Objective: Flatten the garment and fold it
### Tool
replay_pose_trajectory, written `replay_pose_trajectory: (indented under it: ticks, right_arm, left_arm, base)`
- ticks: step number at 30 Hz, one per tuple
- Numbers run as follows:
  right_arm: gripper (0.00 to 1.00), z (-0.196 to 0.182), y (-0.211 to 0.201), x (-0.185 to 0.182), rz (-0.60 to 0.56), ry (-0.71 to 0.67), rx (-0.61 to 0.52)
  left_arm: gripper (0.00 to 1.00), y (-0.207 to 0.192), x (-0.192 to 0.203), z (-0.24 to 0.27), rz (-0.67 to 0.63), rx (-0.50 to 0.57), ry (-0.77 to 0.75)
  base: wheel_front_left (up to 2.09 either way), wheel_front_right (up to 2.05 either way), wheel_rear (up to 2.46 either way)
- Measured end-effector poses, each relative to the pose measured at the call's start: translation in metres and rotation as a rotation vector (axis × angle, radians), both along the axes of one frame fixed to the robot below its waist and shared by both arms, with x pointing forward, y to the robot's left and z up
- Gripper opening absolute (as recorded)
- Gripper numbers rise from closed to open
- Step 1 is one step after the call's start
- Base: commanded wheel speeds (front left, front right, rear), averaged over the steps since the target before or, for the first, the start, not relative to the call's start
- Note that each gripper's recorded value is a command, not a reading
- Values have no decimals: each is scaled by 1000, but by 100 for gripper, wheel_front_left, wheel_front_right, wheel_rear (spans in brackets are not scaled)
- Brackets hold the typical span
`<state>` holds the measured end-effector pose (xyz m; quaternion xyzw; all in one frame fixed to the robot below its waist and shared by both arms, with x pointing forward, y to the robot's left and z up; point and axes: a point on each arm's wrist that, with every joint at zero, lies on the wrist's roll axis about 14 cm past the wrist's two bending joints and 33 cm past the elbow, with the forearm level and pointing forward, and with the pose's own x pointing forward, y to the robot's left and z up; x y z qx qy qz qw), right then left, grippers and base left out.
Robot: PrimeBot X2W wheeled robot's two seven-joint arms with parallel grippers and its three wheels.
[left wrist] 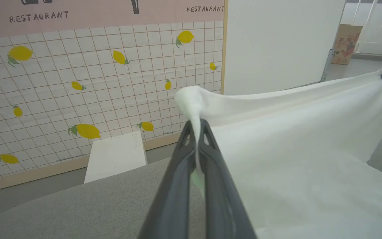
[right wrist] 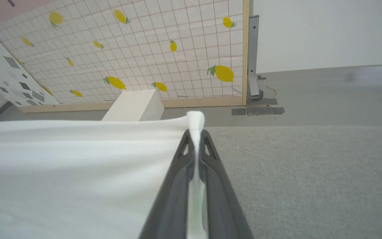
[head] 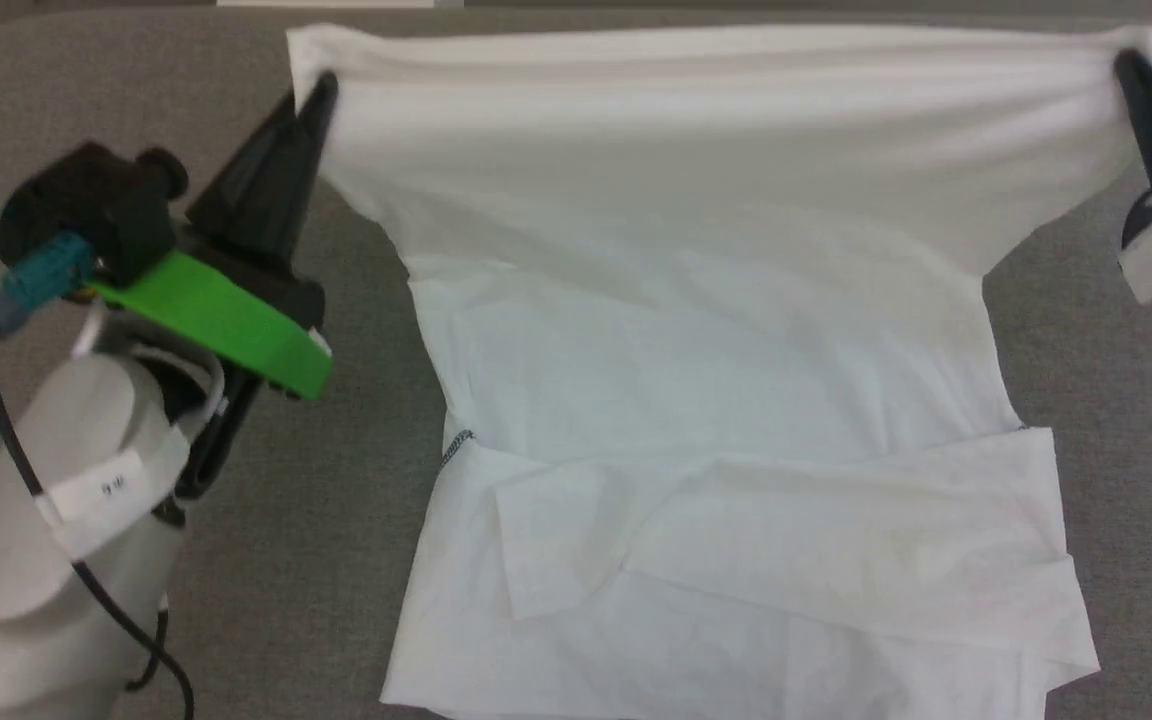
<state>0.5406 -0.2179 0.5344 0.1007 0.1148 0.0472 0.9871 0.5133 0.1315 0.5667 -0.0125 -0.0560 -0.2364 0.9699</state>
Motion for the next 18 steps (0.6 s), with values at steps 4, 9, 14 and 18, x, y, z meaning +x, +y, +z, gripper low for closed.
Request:
replay_pose_trajectory:
  ticks: [4,9,14,18]
  right_arm:
    - [0,3,-2,-37,-16,-4,53]
    - [0,3,5,-78,-23,2,111]
    - [0,2,8,-109,-35,11,150]
    - [0,-1,3,-135,-60,29,175]
  left_arm:
    - [0,-5,-39,1,-10,-23,11]
    - [0,-1,-79,-1,9,-12,23]
    - [0,4,-109,-1,41,-40,28]
    - [0,4,-141,-8,64,-84,71]
  base:
    - [0,0,0]
    - [0,0,0]
    - [0,0,0]
    - [0,0,0]
